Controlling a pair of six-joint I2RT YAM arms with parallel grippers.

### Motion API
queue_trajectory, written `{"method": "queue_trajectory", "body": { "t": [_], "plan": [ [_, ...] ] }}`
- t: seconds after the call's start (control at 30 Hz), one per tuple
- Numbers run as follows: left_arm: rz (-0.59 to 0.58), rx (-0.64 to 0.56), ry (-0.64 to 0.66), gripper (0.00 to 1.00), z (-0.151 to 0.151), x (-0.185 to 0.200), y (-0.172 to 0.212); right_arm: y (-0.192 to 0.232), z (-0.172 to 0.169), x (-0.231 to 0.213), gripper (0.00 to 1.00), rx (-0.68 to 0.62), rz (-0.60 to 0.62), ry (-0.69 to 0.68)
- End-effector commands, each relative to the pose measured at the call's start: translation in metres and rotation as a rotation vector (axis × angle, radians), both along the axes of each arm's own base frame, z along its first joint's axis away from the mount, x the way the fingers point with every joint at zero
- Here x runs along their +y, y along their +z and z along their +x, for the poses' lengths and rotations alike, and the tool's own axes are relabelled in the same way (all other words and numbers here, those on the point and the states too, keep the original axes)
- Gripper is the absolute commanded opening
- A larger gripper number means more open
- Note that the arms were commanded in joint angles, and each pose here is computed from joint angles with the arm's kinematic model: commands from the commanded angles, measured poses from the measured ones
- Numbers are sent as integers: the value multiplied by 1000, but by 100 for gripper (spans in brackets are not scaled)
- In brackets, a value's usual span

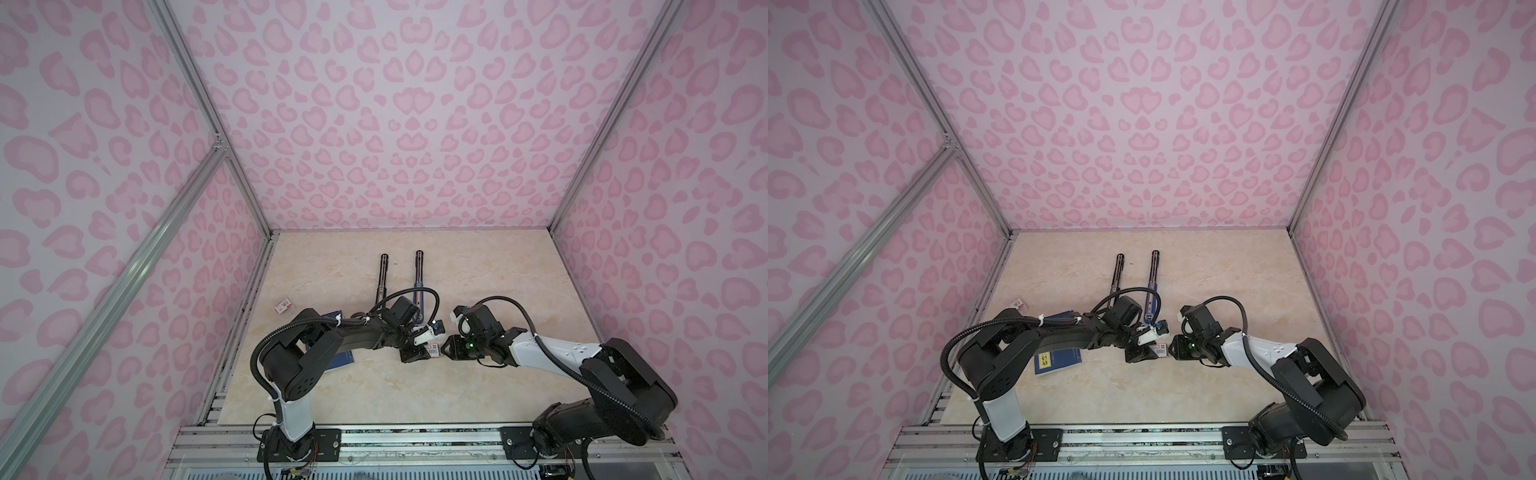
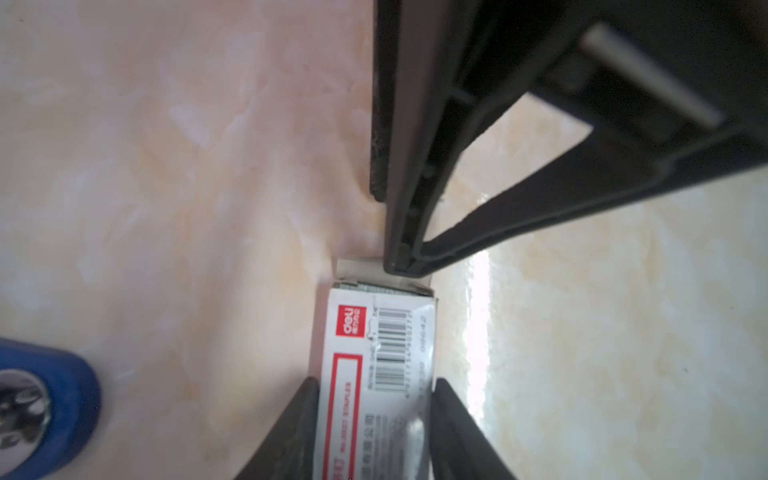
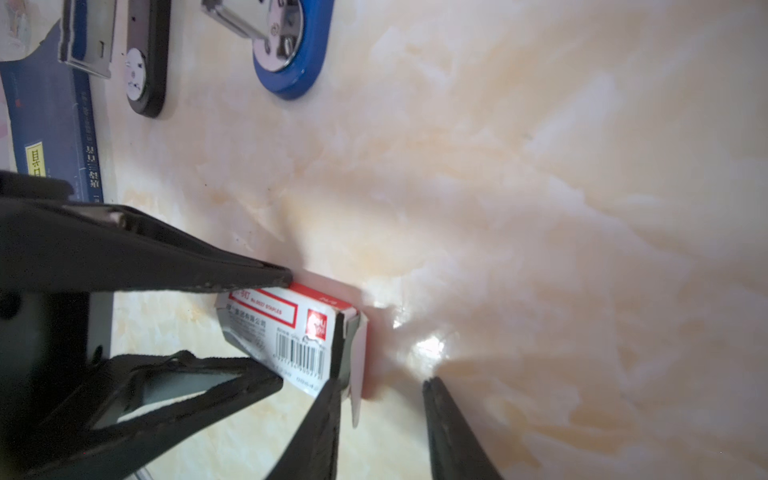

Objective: Load the staples into the stapler
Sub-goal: 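Slide the staple tray out of the sleeve with the right gripper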

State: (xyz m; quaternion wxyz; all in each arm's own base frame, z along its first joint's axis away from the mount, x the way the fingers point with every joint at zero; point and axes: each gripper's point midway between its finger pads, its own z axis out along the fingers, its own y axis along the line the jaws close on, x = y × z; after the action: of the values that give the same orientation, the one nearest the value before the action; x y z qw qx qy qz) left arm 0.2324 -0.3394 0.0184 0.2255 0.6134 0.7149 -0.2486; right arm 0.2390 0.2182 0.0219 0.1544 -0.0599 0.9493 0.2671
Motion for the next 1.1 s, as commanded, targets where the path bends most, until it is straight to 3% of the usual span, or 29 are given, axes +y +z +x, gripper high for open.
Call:
{"method": "queue_trajectory", "body": {
  "t": [0.0, 0.43, 1.07],
  "plan": [
    [48, 55, -5, 43, -12, 10, -10, -8, -2, 0, 33, 24, -10, -6],
    [72, 53, 6, 42, -16, 18, -13, -15, -4, -5, 0, 26, -51, -13],
    [130, 47, 19, 44, -16, 28, -25, -14, 1, -39, 0, 0, -101, -96]
  ]
}}
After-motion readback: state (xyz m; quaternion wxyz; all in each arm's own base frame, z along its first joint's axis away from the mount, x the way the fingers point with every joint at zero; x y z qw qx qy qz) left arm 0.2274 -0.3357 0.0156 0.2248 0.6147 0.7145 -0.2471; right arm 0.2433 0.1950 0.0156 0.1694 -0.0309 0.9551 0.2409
